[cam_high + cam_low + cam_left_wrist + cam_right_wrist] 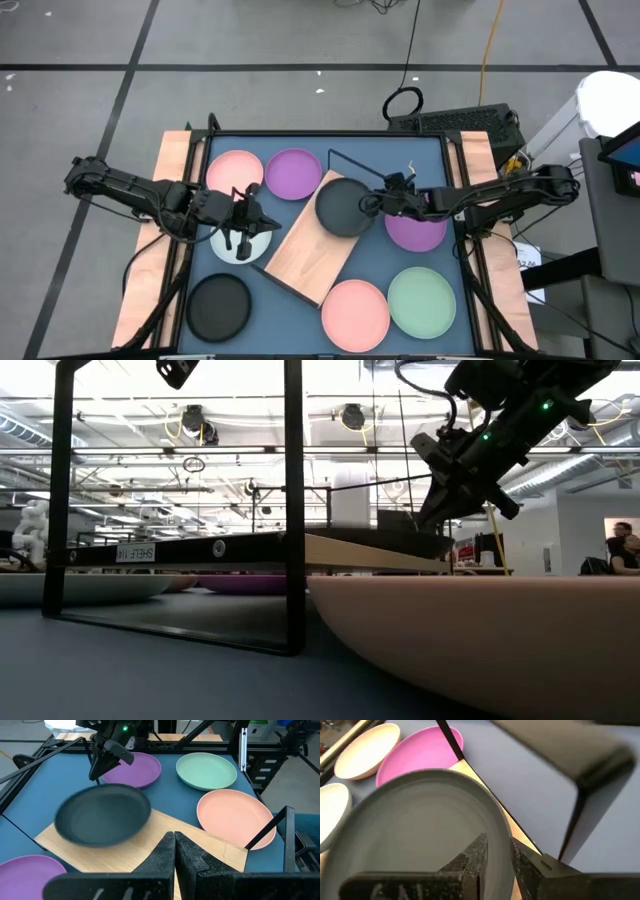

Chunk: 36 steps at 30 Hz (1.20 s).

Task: Place and stack plates onto a shelf
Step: Put the top black plate on the shelf

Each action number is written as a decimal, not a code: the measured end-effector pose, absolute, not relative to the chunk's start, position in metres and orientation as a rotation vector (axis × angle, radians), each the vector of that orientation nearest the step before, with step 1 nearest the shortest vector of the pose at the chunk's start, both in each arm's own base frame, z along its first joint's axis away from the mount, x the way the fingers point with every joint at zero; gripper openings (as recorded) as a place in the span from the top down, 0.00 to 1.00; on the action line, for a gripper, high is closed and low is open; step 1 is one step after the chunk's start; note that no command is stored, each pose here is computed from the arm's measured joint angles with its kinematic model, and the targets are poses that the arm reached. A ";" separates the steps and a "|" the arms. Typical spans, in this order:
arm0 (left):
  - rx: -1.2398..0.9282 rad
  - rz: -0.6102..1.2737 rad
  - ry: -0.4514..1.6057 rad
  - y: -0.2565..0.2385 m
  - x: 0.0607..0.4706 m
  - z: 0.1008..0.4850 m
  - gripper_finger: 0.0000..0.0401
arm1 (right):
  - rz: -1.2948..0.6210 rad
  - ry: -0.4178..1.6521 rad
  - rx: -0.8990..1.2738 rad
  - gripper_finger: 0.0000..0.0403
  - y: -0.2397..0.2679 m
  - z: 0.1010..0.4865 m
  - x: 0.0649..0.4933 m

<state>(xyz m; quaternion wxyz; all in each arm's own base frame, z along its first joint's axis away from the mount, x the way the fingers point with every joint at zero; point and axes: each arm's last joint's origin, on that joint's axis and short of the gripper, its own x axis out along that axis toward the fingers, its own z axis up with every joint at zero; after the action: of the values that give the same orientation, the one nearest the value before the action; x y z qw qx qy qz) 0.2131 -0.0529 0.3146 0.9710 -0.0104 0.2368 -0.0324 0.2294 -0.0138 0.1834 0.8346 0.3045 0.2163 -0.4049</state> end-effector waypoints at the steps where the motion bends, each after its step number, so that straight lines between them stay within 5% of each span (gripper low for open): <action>1: -0.021 -0.065 0.479 -0.053 0.213 0.314 0.99 | -0.849 0.454 0.645 0.83 -0.013 0.185 0.229; 9: -0.021 -0.065 0.480 -0.053 0.213 0.314 0.99 | -0.711 0.424 0.586 0.83 0.004 0.206 0.219; 20: -0.023 -0.065 0.479 -0.053 0.213 0.314 0.99 | -0.266 0.525 0.362 0.86 0.030 0.228 0.205; 28: -0.028 -0.064 0.479 -0.053 0.213 0.315 0.99 | -0.188 0.637 0.215 0.99 0.047 0.208 0.214; 36: -0.030 -0.063 0.478 -0.053 0.213 0.314 0.99 | -0.141 0.771 0.058 1.00 0.060 0.179 0.225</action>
<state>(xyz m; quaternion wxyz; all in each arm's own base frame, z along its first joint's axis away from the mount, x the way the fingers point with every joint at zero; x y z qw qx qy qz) 0.2132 -0.0529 0.3145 0.9709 -0.0147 0.2369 -0.0313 0.2247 0.0596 0.1792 0.9238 0.0285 0.3756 -0.0685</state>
